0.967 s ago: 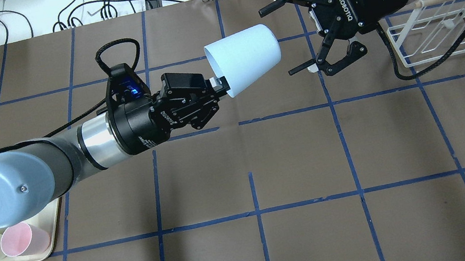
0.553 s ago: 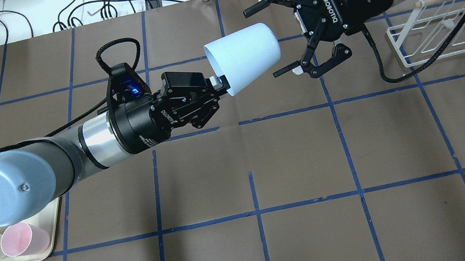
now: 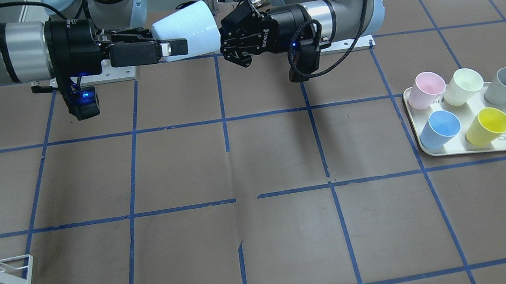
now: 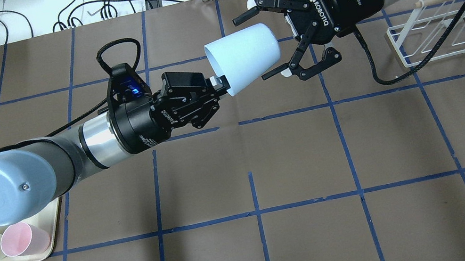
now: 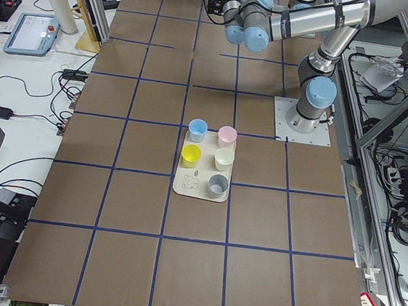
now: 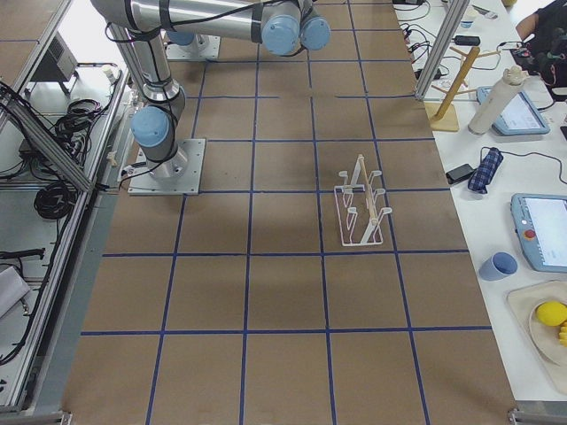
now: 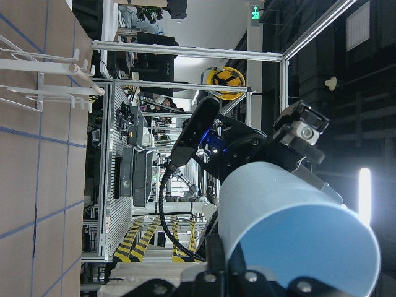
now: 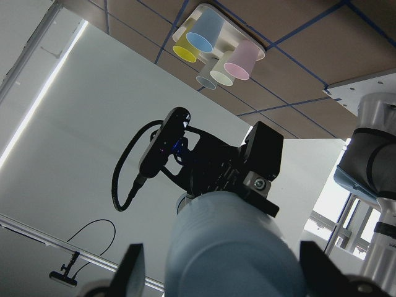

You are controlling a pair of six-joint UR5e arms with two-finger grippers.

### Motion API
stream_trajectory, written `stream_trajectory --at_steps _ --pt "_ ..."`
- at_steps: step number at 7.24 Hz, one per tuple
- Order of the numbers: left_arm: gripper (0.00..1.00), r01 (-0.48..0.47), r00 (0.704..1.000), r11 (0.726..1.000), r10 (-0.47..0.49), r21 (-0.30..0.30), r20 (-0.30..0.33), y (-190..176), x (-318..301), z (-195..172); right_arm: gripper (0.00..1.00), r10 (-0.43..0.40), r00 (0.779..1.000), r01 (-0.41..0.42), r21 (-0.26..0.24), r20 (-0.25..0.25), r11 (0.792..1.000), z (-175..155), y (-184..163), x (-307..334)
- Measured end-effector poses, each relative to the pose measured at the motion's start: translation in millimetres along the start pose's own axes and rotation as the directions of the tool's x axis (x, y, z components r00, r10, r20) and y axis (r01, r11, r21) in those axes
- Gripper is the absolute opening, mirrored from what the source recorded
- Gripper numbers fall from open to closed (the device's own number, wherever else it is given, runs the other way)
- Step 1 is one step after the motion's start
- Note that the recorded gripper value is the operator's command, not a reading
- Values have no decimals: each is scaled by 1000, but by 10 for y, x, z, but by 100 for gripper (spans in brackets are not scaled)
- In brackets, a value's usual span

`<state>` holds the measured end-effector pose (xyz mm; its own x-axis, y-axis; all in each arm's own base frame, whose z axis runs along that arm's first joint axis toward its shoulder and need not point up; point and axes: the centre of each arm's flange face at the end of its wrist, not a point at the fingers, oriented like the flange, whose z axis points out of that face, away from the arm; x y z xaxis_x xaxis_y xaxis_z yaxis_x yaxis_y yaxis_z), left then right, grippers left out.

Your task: Transfer IKEA cup to right arm and place on rack

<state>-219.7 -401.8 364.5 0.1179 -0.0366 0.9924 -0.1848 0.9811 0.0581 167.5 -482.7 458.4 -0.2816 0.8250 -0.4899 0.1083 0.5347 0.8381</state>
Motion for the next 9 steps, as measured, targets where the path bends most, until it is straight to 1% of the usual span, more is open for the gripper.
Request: stream_trajectory --at_steps 1,2,3,6,7,8,9 --pt "0 1 1000 1000 -1 0 0 -1 -1 0 53 -1 1000 1 2 -2 1000 -19 -12 3" --pt "14 3 1000 1000 -3 0 0 -2 -2 0 51 -4 1000 4 4 -5 1000 -32 -15 4" --pt "54 9 1000 1000 -9 0 0 -1 -3 0 49 -5 1000 5 6 -10 1000 -47 -17 9" --pt "97 63 998 998 -63 -2 0 4 24 2 49 -3 1000 3 22 -10 1000 -179 -25 25" --pt "100 66 998 998 -66 -1 -2 0 49 -2 49 -4 1000 4 30 -8 1000 -238 -22 32" --pt "100 86 996 996 -86 4 -1 -32 85 -29 50 -16 1000 16 48 -13 999 -340 -10 20" --pt "100 120 993 993 -120 6 9 -99 128 -101 50 -42 999 44 84 -31 996 -538 13 -20"
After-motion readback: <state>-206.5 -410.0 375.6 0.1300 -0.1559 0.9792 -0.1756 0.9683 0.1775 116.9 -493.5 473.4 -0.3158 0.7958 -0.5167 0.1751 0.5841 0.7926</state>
